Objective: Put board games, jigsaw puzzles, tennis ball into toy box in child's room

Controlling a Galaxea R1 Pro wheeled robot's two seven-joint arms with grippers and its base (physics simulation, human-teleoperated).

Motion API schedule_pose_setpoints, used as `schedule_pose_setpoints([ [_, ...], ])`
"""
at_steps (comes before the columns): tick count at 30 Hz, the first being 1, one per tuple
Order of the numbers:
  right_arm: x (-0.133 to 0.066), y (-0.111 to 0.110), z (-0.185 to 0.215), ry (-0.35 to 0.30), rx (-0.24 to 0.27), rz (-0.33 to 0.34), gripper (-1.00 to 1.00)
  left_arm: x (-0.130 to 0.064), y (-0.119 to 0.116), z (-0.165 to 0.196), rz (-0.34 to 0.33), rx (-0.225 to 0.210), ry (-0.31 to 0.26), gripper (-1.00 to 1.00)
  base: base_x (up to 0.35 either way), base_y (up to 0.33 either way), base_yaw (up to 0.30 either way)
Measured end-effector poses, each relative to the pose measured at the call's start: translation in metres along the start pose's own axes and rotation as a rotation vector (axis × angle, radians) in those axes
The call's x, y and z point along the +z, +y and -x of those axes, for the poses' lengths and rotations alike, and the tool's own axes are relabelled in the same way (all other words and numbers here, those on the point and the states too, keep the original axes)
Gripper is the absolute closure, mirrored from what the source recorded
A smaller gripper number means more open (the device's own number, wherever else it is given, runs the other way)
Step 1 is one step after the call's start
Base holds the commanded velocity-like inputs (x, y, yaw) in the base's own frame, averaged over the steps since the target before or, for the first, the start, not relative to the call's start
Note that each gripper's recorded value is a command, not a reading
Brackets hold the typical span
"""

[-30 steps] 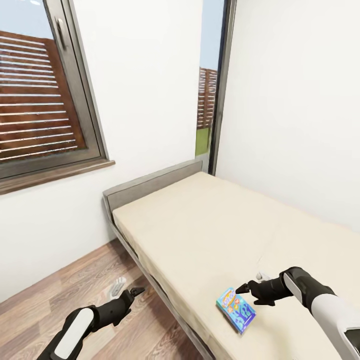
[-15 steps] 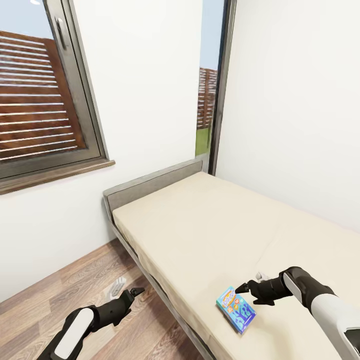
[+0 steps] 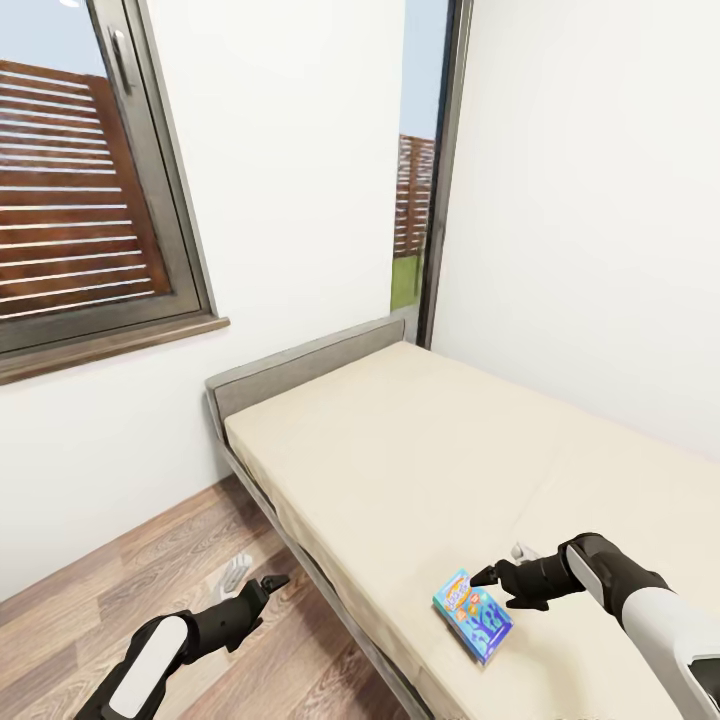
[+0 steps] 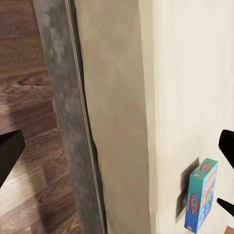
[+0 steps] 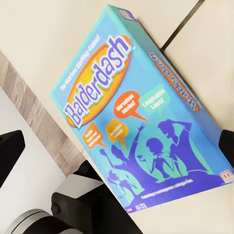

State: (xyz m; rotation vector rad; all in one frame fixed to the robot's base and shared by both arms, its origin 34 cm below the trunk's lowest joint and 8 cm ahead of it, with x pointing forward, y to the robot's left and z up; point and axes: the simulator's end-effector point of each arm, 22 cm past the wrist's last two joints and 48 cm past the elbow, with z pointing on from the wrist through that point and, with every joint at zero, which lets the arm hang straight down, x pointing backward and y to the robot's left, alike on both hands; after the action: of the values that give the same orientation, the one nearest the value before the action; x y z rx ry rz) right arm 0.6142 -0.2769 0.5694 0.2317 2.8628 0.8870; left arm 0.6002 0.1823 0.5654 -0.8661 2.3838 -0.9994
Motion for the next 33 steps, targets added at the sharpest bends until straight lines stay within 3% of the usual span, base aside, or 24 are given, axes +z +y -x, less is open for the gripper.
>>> schedule_pose_setpoints([
  [12,0.002,0.002,-0.001,0.003,-0.002,0.002,-1.0,0.0,0.002,0.0,0.006,0.004,-0.002,-1.0,0.0,0.0,0.001],
  [23,0.003,0.004,-0.002,0.006,-0.002,0.007,-1.0,-0.003,0.042,-0.022,0.071,-0.027,-0.006,-1.0,0.0,0.0,0.132],
  [33,0.003,0.005,-0.002,0.007,-0.001,0.007,-1.0,-0.003,0.052,-0.025,0.087,-0.032,-0.028,-1.0,0.0,0.0,0.089],
])
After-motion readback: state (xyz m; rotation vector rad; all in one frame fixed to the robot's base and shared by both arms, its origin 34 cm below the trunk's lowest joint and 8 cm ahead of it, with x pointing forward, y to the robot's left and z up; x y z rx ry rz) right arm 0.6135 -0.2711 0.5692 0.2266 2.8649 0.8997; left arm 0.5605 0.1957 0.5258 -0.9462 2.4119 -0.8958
